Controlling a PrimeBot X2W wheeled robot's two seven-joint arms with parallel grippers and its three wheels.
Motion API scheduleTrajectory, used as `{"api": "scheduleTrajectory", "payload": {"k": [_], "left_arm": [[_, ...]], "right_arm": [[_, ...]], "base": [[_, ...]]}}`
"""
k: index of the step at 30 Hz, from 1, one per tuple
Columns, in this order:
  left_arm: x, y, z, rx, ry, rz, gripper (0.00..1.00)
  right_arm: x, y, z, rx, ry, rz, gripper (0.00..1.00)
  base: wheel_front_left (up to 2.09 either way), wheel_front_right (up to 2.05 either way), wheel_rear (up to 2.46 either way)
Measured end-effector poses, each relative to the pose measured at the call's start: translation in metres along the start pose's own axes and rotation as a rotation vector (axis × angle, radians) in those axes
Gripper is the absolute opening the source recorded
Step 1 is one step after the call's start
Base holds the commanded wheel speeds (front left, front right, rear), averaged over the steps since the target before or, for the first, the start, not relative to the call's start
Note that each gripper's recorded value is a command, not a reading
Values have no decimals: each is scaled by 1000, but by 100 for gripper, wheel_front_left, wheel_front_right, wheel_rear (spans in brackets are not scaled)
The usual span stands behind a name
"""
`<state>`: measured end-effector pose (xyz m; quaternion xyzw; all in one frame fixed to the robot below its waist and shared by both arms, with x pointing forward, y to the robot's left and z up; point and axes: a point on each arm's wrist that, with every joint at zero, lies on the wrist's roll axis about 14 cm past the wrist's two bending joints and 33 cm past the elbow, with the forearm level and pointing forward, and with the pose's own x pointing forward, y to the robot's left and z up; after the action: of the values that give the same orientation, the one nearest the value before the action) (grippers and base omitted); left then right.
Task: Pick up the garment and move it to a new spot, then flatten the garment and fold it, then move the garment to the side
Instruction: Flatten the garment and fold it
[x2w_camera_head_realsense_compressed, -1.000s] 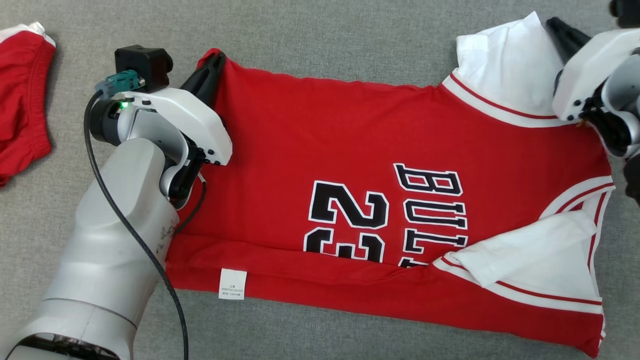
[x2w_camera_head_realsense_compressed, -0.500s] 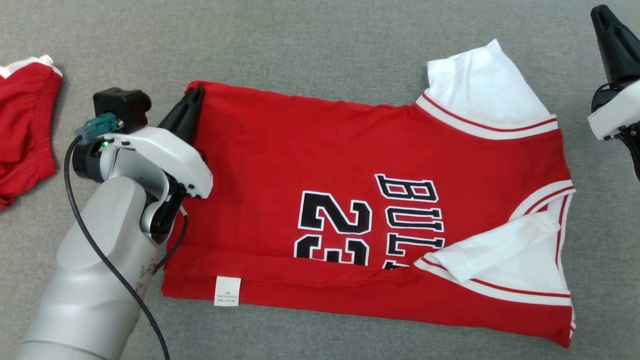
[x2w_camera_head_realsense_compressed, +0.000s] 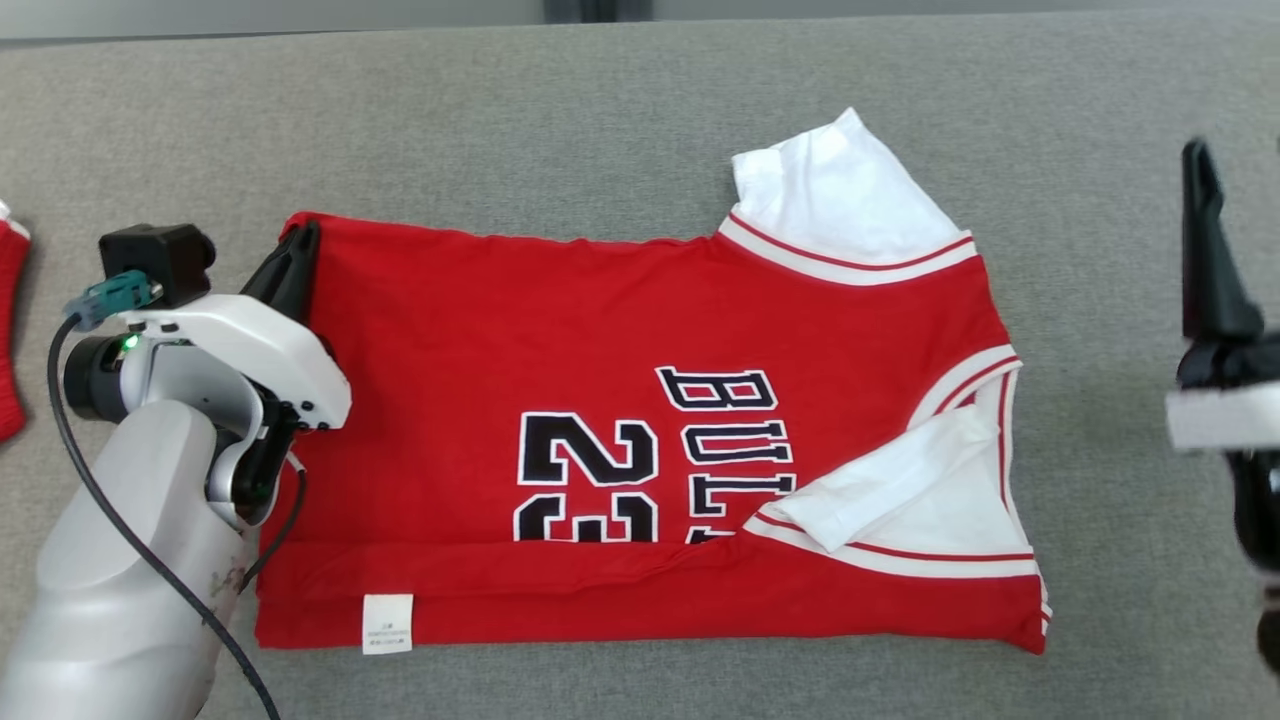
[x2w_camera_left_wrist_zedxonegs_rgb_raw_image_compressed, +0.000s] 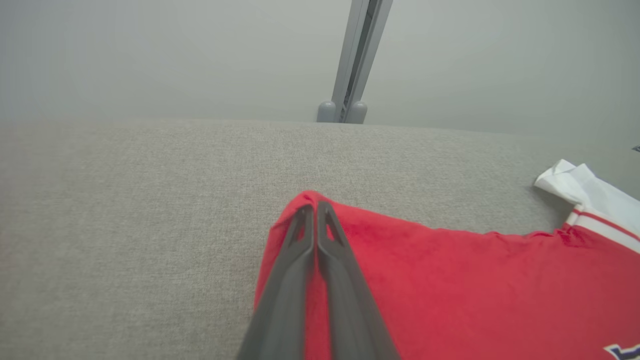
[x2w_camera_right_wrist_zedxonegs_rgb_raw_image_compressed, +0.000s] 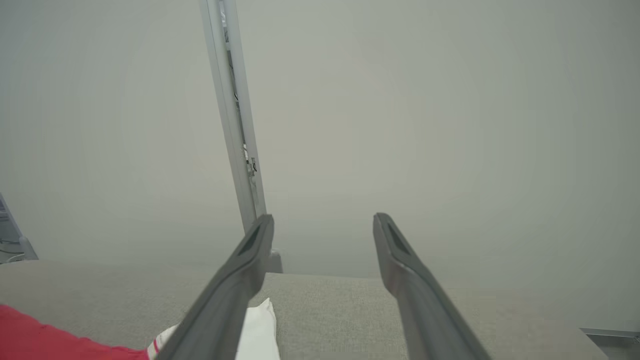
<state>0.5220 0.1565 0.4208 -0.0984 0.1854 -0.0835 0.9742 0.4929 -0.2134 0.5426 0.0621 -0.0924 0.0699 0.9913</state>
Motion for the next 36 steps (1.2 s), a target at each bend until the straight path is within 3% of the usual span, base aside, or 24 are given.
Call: {"api": "scheduleTrajectory", "payload": {"k": [9,21,30,36], "left_arm": [[1,-5,3,4,1,-7,0],[-2,-6,0,2,12,-4,0],[-3,-8,-5,-7,21,-10,0],[5,-12,2,-7,2,-25,0]], "right_arm": [[-53,16,-4,50,71,-83,100],[-57,23,-1,75,90,-94,100],[-20,7,2,73,68,-96,100],[29,0,-15,85,115,-69,100]], "base": [[0,0,0],[0,0,0],[0,0,0],[0,0,0]]}}
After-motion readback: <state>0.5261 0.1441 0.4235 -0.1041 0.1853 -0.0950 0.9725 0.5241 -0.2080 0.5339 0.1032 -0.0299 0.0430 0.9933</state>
